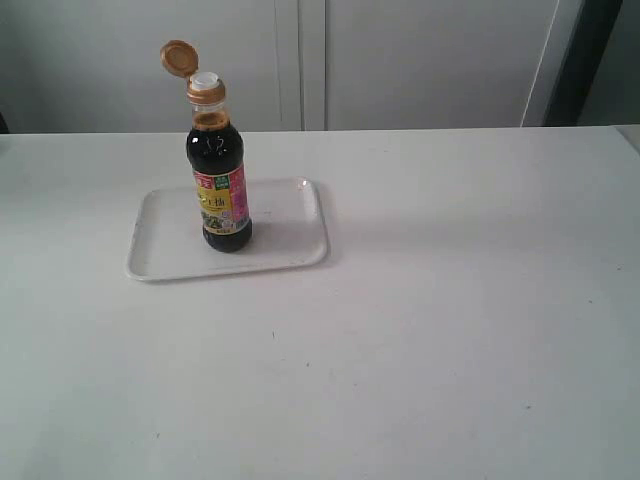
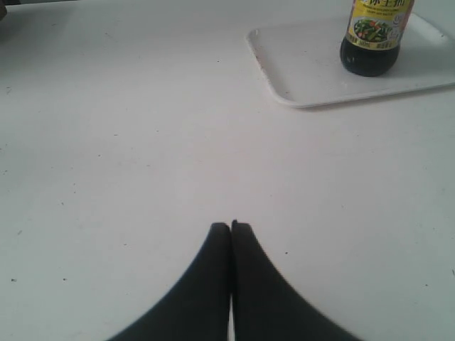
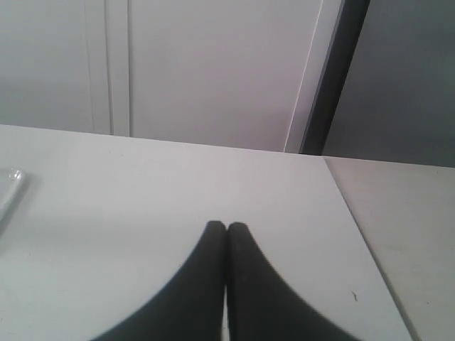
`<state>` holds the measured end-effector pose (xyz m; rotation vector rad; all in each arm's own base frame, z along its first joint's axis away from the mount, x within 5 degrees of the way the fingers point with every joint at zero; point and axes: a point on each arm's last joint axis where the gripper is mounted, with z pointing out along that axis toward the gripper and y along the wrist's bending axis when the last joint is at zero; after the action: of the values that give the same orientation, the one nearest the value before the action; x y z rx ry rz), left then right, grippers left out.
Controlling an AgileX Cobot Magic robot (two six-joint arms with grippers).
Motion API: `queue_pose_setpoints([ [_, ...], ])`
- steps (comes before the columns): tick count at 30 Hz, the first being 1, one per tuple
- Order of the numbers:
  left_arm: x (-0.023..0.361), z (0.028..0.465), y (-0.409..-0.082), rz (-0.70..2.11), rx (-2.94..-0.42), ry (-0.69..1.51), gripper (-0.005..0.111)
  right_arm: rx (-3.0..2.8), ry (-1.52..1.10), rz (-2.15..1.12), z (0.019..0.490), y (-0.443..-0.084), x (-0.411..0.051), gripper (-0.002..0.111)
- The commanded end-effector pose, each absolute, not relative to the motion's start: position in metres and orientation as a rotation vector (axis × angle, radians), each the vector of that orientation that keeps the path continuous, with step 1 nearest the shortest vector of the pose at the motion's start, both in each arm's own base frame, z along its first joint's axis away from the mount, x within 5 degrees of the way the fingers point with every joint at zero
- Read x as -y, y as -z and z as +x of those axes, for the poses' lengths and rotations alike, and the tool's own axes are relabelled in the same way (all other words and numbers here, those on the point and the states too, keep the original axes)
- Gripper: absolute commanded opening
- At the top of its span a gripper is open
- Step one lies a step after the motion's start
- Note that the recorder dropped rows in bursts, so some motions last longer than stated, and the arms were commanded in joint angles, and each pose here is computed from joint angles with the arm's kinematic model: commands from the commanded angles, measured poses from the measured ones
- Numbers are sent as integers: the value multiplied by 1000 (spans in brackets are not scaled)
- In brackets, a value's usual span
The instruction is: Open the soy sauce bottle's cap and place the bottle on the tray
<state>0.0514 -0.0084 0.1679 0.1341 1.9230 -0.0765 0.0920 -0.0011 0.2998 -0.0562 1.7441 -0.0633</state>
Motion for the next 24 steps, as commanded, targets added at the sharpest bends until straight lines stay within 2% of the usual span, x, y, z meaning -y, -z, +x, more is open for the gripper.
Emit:
queue_pose_setpoints([
  [1,9,51,-167,127,-1926,87,0,-1721,73,-48,92,-301,2,0],
  [12,9,51,-167,127,-1926,87,0,-1696,38,-16,92,-302,2,0],
  [24,9,51,-167,127,-1926,87,0,-1648,-56,-109,61,-250,-7,0],
])
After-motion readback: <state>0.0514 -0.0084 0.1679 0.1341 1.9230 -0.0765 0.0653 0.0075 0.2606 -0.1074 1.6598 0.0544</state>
